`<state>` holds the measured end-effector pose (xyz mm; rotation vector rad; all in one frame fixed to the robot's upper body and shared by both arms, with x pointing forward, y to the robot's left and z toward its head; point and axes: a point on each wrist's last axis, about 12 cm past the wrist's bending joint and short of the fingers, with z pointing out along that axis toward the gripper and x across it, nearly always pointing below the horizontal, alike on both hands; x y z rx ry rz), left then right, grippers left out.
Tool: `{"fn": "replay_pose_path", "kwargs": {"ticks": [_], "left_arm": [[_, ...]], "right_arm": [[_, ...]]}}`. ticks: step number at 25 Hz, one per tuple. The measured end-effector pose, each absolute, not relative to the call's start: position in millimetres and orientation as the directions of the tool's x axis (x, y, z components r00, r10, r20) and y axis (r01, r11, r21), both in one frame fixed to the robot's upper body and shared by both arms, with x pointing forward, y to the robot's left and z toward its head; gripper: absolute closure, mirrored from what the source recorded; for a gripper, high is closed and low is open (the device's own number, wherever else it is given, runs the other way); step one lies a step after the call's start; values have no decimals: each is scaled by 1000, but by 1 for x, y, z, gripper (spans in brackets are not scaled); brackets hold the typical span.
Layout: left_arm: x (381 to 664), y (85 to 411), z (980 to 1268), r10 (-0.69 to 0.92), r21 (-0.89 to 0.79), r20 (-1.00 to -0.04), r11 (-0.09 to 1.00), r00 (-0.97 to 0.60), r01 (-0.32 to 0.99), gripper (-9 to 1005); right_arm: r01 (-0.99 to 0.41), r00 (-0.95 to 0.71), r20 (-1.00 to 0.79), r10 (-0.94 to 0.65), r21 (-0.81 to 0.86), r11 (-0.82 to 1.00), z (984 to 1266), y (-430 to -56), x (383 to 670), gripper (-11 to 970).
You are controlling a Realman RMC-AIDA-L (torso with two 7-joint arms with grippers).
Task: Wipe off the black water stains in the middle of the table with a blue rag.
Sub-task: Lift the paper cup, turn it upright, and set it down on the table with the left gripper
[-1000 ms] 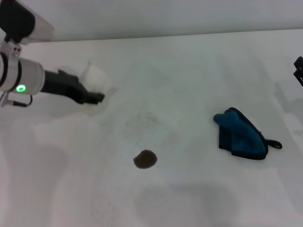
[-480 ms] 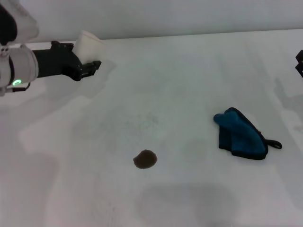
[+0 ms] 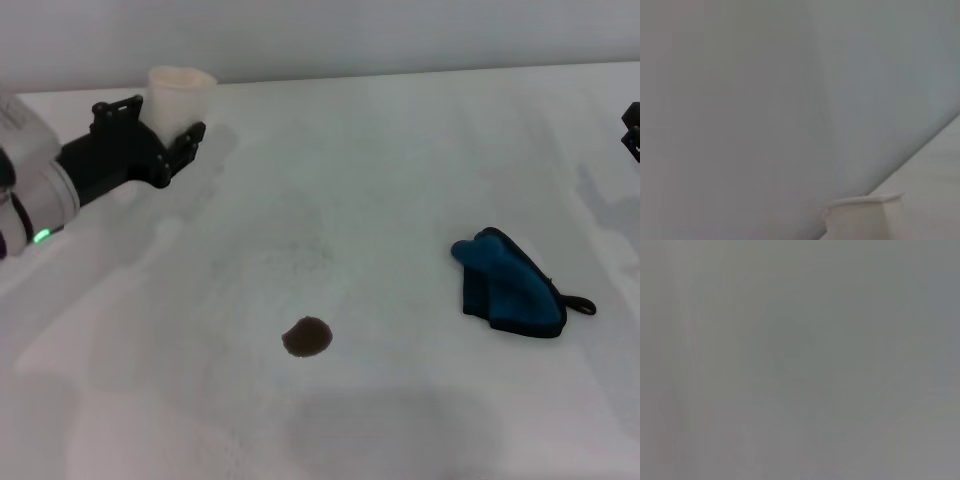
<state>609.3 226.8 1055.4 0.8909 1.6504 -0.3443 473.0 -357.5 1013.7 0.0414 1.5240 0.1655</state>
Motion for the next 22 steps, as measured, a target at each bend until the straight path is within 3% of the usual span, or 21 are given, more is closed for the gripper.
{"fn": "replay_pose_path", "kwargs": {"ticks": [9,16,22], "left_arm": [[570,225,1030,328,276,-944,711,43,647,529],[531,226,1009,391,388,-913,749,114,538,527],[518,232,1000,421,412,-901,755,103,510,525]], "right_arm": [[-102,14,-995,94,92,991,1013,-361,474,130],[-103,-15,-997,74,76,992,1011,-364,475,130],[-100,-23,-997,70,71,992,1010,-365,474,130]]}}
